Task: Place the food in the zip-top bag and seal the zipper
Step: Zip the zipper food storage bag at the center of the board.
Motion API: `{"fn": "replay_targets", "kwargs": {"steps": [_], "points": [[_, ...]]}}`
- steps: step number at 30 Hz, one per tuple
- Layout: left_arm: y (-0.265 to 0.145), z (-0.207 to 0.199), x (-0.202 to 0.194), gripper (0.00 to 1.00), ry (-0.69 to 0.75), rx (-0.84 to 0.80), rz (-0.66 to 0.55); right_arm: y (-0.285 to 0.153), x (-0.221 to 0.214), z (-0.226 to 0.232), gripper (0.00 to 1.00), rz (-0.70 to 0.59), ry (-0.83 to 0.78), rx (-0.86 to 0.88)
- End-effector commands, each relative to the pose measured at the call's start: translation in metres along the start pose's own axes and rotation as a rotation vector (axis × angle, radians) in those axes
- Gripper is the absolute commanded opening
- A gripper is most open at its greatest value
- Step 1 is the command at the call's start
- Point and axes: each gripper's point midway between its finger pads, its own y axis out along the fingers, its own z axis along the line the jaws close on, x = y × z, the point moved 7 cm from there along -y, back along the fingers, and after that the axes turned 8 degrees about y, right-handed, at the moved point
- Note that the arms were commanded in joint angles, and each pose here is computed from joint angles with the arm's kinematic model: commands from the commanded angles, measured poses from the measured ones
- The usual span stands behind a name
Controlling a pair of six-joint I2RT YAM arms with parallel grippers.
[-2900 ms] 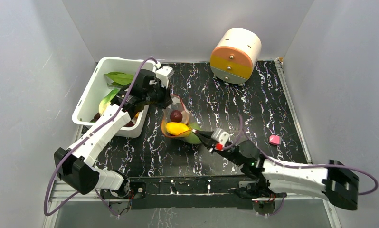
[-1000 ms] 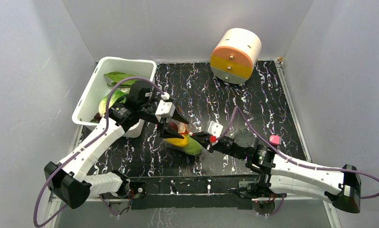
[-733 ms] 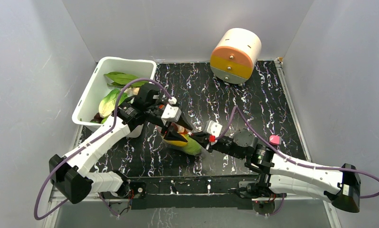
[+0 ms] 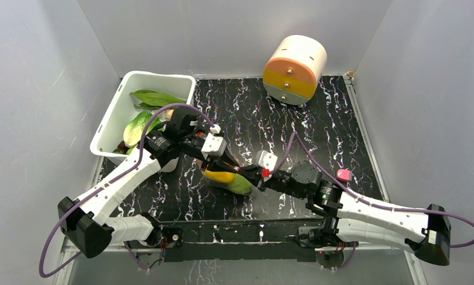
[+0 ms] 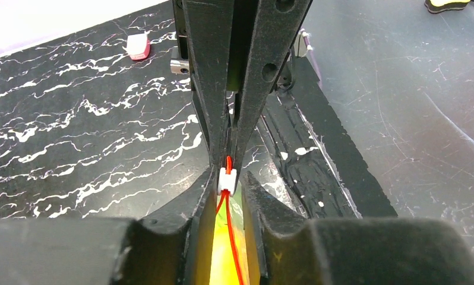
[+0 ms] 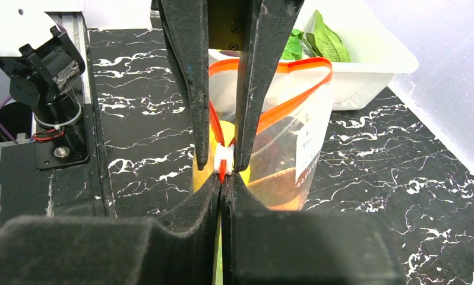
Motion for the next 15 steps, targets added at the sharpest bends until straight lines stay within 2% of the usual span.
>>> {"fn": "replay_targets", "kwargs": {"steps": [1,8,15], "points": [[0.0,-0.0024,0.0081,0.17,0.046,-0.024,-0.032,0.0031,0.0355,-0.0002,0.0,-0.137,0.001,0.005],[-0.0014,-0.0019,0.0054,0.0,0.048,-0.006,-0.006,0.0026,0.0352,-0.0007,0.0,-0.14,0.004,-0.001],[-0.0054,-0.0005,-0.0012,0.0,0.04,0.029,0.067,-0.0027,0.0366,-0.0036,0.0,-0.161,0.004,-0.031]]}}
